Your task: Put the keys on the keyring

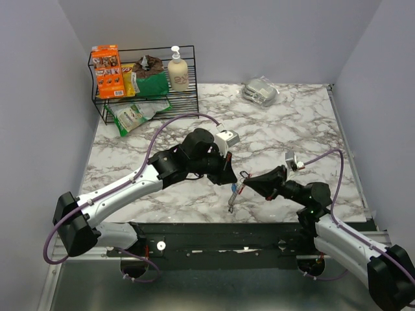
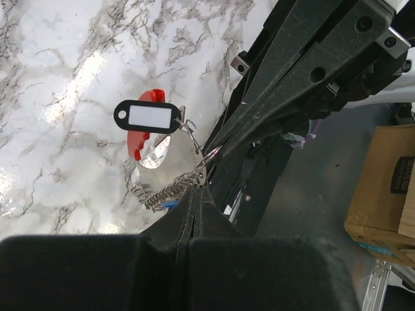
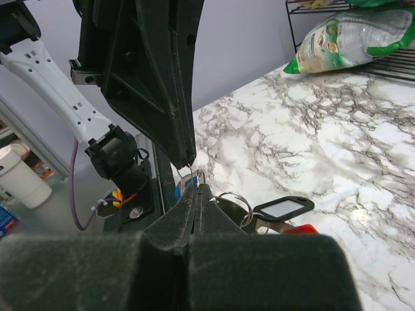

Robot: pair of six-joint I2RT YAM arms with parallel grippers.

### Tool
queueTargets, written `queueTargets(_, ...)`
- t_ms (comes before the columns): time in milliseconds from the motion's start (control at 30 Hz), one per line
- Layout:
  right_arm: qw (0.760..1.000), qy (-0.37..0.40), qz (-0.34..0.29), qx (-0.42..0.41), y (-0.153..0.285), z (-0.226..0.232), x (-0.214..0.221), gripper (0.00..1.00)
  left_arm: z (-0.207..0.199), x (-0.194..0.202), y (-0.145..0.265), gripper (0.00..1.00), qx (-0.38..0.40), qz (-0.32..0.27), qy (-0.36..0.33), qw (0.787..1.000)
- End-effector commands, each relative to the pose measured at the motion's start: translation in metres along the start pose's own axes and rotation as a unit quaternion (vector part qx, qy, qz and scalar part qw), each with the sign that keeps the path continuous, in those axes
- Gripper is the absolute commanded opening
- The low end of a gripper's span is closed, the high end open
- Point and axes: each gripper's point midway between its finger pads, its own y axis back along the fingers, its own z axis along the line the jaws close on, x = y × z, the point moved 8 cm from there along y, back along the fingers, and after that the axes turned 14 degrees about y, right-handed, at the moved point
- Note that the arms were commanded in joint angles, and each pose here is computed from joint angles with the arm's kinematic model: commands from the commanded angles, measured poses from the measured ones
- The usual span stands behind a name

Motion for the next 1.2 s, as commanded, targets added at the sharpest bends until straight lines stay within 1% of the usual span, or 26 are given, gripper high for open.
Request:
queueTargets(0,0.999,0.028,-0.027,-0.023,-0.002,0.005,-0.011,0.0,-0.015,-0.008,0.0,0.0,0.035,-0.003,0.005,0.999)
queueTargets(200,0.999,0.031,-0.024,-0.028,-0.001,0.006,-0.011,0.0,-0.016,-0.01,-0.003,0.0,0.033,-0.007,0.017,0.999)
queueTargets(667,0.999,0.034,-0.014,-0.028,0.0,0.006,-0.007,0.0,-0.021,-0.017,-0.006,0.0,0.048,-0.009,0.013,0.999)
queueTargets(900,0.999,0.04,-0.018,-0.017,0.001,0.005,-0.009,0.0,-0.016,-0.013,0.001,0.0,0.016,-0.01,0.011,1.0)
queueTargets(1167,0.999,0.04,-0.016,-0.015,0.0,0.005,-0.011,0.0,-0.017,-0.012,0.007,0.0,0.012,-0.011,0.014,1.0)
